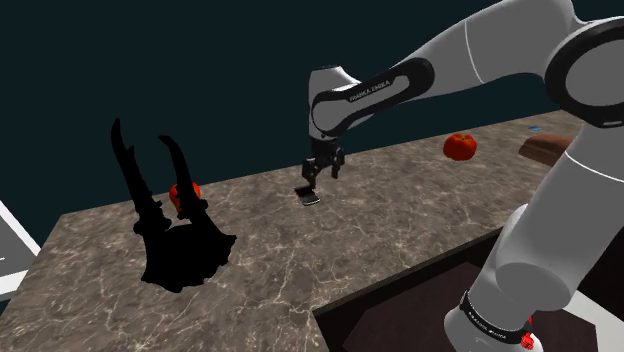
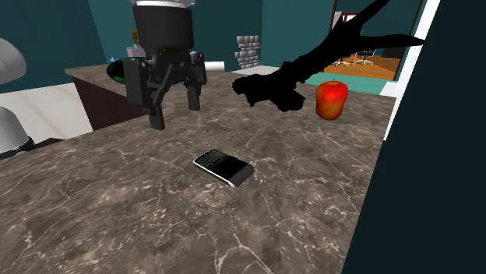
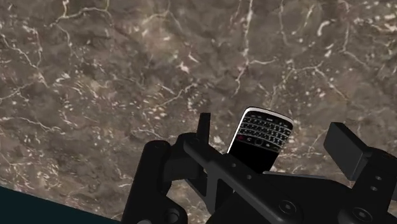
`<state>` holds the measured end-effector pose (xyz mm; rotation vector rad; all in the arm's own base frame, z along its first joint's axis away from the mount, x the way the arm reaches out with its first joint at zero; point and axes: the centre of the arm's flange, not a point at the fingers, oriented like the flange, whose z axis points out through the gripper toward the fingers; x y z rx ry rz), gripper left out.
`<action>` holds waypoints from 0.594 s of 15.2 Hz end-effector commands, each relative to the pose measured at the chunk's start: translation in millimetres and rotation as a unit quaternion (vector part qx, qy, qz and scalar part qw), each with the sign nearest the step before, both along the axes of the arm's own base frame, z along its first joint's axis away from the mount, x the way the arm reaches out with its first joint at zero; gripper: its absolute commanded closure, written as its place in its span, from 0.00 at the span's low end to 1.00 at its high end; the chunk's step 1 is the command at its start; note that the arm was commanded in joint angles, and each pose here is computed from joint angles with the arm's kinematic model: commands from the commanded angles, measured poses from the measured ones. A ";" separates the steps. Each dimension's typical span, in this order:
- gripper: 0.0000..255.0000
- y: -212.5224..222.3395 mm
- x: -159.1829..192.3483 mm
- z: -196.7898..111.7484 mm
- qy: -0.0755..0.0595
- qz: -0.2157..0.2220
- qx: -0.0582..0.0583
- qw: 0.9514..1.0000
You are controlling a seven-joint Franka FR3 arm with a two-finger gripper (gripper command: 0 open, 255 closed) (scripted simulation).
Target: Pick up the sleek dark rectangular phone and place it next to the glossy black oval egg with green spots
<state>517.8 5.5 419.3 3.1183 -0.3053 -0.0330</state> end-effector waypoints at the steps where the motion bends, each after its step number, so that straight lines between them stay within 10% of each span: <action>1: 0.00 -2.1 20.4 -16.8 -0.002 -0.011 0.007 1.000; 9: 0.00 -4.2 63.0 -64.6 -0.005 -0.033 0.021 0.999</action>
